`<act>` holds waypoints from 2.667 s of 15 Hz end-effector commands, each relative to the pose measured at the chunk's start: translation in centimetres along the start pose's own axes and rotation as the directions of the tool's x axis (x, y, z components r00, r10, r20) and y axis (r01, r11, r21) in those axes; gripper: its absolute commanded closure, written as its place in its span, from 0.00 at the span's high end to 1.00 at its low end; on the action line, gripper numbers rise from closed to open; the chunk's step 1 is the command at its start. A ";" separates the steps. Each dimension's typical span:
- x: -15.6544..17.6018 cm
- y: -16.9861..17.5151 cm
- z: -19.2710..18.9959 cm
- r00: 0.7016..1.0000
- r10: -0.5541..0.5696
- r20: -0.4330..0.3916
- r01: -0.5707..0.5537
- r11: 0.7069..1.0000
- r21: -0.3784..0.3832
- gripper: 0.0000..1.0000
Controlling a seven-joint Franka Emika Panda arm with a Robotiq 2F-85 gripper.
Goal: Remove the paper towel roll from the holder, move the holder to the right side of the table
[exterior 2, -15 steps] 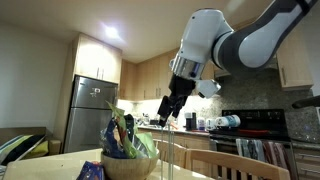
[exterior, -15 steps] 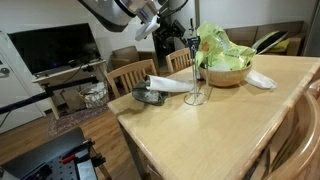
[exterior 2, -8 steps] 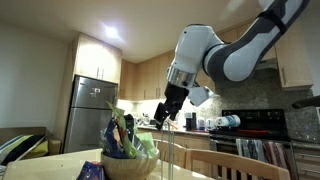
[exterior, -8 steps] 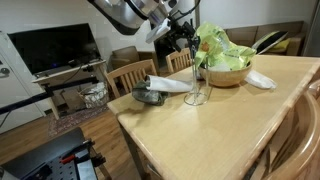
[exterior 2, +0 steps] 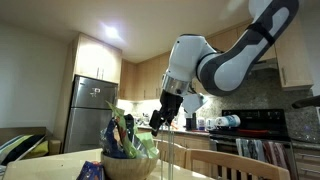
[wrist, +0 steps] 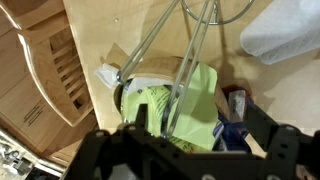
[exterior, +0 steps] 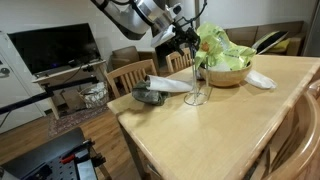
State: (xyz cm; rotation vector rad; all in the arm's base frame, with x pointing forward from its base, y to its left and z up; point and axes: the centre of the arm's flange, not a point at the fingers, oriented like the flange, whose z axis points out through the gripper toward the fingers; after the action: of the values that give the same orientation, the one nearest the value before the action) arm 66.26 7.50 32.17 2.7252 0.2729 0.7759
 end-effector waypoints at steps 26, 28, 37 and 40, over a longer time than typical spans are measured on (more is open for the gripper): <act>4.1 1.2 -7.1 0.995 0.066 -0.078 -0.071 0.996 -0.062 0.02; 4.5 2.6 -8.4 0.993 0.080 -0.083 -0.087 0.992 -0.089 0.02; 2.9 8.7 -6.8 0.983 0.181 0.009 -0.176 0.964 -0.201 0.02; 2.0 11.1 -5.2 0.970 0.239 0.044 -0.224 0.951 -0.210 0.02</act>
State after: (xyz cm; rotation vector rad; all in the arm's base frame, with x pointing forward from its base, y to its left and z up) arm 66.40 0.56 41.08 2.6026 -0.0476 0.7538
